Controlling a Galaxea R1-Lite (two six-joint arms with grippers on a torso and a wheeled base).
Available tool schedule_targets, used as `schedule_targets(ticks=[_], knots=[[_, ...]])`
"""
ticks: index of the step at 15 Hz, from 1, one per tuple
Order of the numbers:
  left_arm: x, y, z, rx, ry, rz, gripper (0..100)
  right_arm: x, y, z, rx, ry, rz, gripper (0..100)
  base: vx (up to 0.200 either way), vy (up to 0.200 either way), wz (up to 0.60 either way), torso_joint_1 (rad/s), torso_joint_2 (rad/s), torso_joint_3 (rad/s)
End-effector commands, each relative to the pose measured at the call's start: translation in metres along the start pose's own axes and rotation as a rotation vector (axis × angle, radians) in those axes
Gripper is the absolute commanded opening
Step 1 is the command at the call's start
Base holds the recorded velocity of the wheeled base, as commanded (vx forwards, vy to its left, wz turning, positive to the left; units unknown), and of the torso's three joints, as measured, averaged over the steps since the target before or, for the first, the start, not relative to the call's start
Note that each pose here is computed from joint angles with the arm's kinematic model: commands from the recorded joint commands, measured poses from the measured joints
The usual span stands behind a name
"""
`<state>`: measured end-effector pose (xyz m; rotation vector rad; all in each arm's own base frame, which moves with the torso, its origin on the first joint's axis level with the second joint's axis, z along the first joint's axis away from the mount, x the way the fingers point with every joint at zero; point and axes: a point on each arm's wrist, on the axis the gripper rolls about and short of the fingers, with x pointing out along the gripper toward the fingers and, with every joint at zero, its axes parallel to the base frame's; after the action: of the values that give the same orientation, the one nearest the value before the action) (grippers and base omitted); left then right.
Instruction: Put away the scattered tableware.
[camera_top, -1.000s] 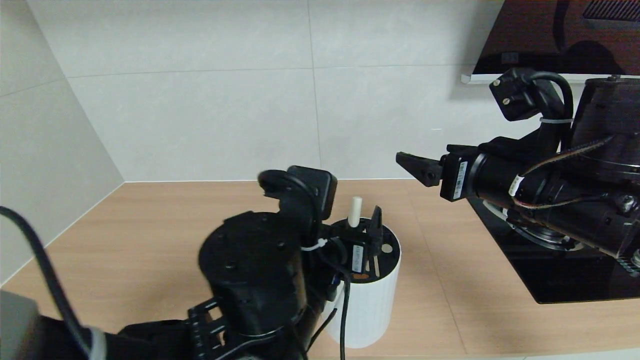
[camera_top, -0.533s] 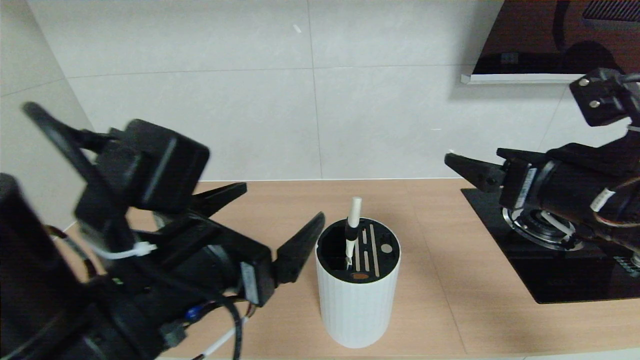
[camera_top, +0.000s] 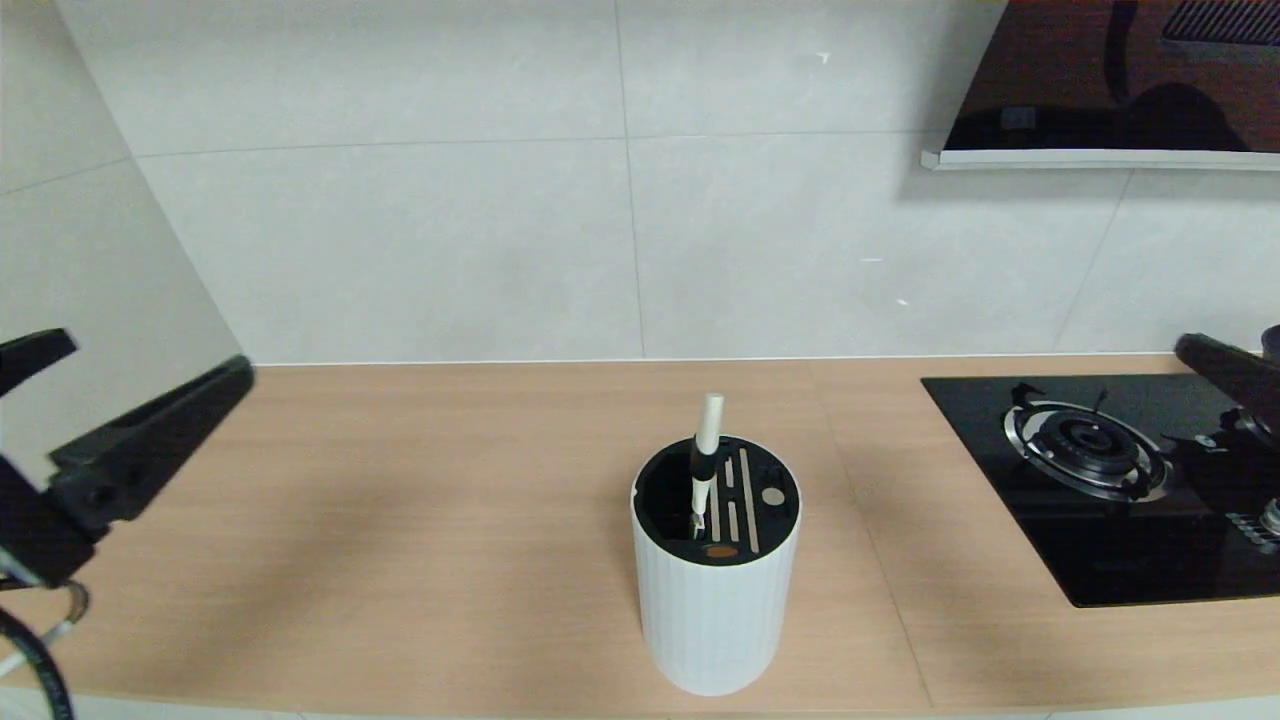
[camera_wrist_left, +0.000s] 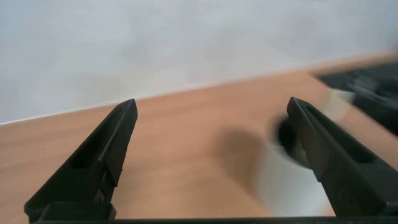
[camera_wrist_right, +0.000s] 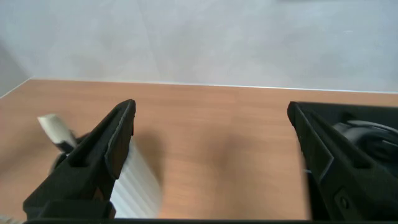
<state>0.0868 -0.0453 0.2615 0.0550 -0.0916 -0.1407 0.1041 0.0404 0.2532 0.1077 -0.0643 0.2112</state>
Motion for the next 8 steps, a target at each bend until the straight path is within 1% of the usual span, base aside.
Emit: schedule_targets(ticks=[1, 2, 3, 4, 6, 8], knots=[[-0.063, 0.035, 0.006, 0.011, -0.134, 0.197, 100, -0.063, -0.014, 0.006, -0.042, -0.077, -0.032, 100, 0.000, 0.000, 0.00, 0.000, 0.00, 0.000], [-0.082, 0.040, 0.008, 0.015, -0.160, 0.247, 100, -0.076, -0.018, 0.003, -0.085, -0.082, -0.080, 100, 0.000, 0.000, 0.00, 0.000, 0.00, 0.000], [-0.106, 0.045, 0.008, 0.022, -0.183, 0.297, 100, -0.093, -0.022, 0.002, -0.122, -0.113, -0.149, 100, 0.000, 0.000, 0.00, 0.000, 0.00, 0.000], [-0.121, 0.046, 0.006, 0.026, -0.189, 0.327, 100, -0.105, -0.022, 0.002, -0.131, -0.144, -0.186, 100, 0.000, 0.000, 0.00, 0.000, 0.00, 0.000], [-0.153, 0.045, -0.007, 0.034, -0.211, 0.391, 100, -0.137, -0.021, -0.002, -0.188, -0.222, -0.259, 100, 0.000, 0.000, 0.00, 0.000, 0.00, 0.000], [-0.175, 0.040, -0.018, 0.040, -0.244, 0.454, 100, -0.161, -0.019, -0.008, -0.225, -0.286, -0.291, 100, 0.000, 0.000, 0.00, 0.000, 0.00, 0.000]])
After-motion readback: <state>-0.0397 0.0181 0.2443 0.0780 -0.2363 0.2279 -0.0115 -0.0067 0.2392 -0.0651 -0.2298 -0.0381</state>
